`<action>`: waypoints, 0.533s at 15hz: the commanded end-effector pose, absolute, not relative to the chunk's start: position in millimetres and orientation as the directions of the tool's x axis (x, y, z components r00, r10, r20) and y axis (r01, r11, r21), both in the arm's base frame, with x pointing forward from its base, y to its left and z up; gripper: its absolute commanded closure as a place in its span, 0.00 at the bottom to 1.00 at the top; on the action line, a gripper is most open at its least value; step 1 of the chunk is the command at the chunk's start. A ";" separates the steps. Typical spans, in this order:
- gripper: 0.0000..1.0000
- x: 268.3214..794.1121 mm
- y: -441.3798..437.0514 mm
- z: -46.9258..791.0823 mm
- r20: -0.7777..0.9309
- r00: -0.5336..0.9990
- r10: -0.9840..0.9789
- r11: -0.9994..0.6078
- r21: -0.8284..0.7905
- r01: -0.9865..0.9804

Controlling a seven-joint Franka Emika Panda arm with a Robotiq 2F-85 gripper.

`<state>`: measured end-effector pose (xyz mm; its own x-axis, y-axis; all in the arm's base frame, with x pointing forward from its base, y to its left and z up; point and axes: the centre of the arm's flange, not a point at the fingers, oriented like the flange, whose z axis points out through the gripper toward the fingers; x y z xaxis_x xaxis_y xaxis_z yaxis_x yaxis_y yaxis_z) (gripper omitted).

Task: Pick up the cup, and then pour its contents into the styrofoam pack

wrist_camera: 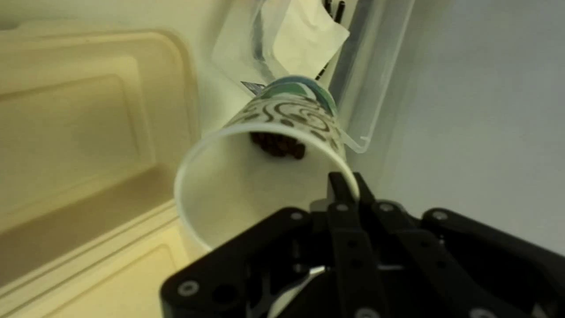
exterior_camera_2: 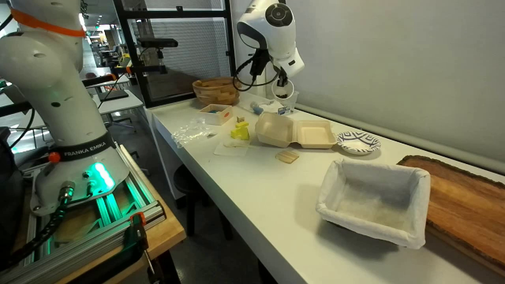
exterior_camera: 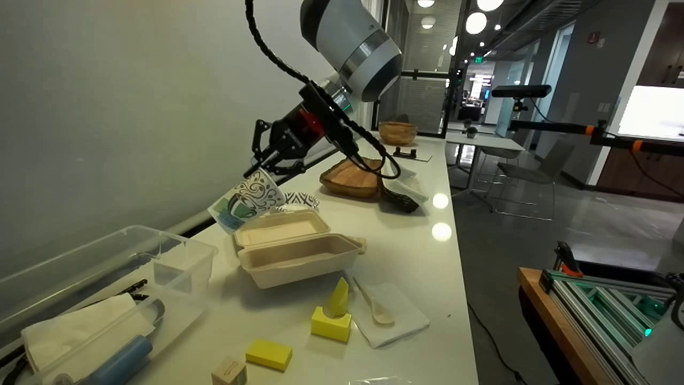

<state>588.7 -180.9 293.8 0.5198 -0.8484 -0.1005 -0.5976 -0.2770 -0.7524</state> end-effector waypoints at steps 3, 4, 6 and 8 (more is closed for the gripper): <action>0.99 571.0 -191.6 297.5 -0.085 0.470 -0.878 -0.183 -0.849 -0.495; 0.99 565.7 -195.3 295.8 -0.094 0.468 -0.878 -0.163 -0.863 -0.479; 0.99 555.7 -199.2 294.7 -0.148 0.471 -0.869 -0.091 -0.890 -0.446; 0.99 546.1 -204.2 291.5 -0.227 0.477 -0.849 0.013 -0.912 -0.411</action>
